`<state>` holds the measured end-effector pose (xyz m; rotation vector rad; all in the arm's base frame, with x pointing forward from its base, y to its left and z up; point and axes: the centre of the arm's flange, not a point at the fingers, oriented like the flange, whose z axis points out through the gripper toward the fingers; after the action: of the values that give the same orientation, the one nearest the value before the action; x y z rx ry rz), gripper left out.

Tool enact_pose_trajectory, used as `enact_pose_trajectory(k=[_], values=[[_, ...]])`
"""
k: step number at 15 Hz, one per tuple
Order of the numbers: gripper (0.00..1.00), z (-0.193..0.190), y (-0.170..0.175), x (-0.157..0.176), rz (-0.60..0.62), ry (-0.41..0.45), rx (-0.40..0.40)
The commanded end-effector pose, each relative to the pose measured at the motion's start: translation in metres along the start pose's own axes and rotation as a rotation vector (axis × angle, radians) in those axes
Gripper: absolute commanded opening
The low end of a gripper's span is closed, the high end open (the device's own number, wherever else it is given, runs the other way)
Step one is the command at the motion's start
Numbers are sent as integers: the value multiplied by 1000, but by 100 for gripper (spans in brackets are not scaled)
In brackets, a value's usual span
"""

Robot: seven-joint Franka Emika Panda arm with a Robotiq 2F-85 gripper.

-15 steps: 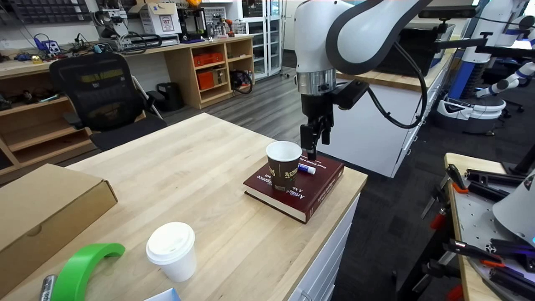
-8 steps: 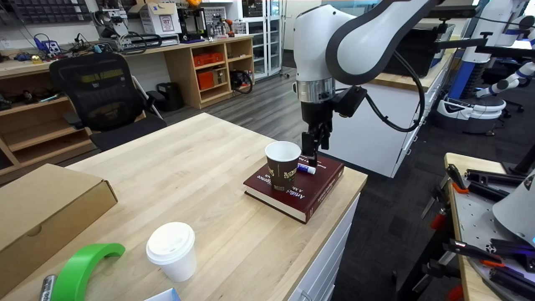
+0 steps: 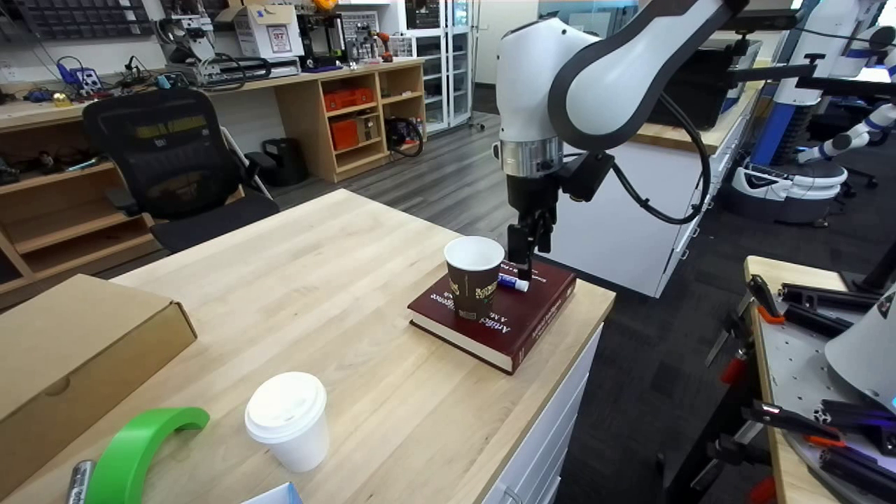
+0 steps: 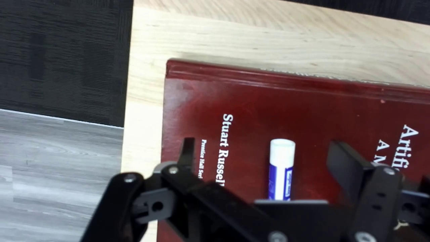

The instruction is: Put the marker in the cup

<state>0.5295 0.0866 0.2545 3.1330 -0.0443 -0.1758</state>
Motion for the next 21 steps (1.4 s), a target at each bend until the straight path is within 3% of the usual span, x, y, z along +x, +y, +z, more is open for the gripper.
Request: enact_pose_trajectory(k=[1,8,21], values=[[100,-2,13,-6,7,28,-3],[100,-12,27,13,39,30,-1],[100,-29,23,84,26,9,-39]])
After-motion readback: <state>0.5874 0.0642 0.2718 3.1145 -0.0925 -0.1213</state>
